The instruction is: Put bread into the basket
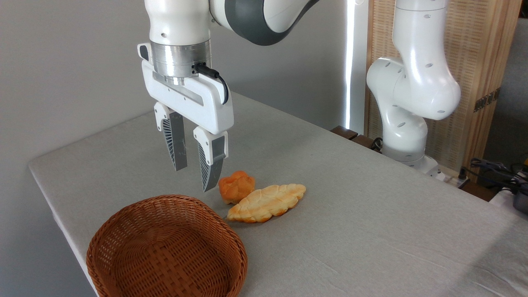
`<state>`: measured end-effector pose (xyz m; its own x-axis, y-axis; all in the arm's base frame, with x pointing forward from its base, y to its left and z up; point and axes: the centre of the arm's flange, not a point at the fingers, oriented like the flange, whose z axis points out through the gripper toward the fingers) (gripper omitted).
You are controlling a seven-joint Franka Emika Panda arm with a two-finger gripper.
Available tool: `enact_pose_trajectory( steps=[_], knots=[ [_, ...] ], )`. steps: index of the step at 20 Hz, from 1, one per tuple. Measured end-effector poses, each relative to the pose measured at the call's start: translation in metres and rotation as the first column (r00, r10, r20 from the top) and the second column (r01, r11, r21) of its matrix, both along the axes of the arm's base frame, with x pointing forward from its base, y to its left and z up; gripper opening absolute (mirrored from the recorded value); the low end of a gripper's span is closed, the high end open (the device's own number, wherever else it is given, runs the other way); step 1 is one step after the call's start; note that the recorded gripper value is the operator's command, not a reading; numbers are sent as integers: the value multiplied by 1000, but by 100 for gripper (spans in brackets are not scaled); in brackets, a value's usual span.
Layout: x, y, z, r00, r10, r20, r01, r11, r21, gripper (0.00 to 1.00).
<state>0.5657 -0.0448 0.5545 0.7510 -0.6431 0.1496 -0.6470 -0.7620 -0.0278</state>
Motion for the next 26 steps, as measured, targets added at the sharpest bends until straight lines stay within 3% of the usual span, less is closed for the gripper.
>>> enact_pose_trajectory(
  steps=[6, 26],
  knots=[
    [-6, 0, -5, 998, -3, -55, 4, 1000, 3, 100],
    [-6, 0, -5, 998, -12, -62, 12, 1000, 4, 100]
  ],
)
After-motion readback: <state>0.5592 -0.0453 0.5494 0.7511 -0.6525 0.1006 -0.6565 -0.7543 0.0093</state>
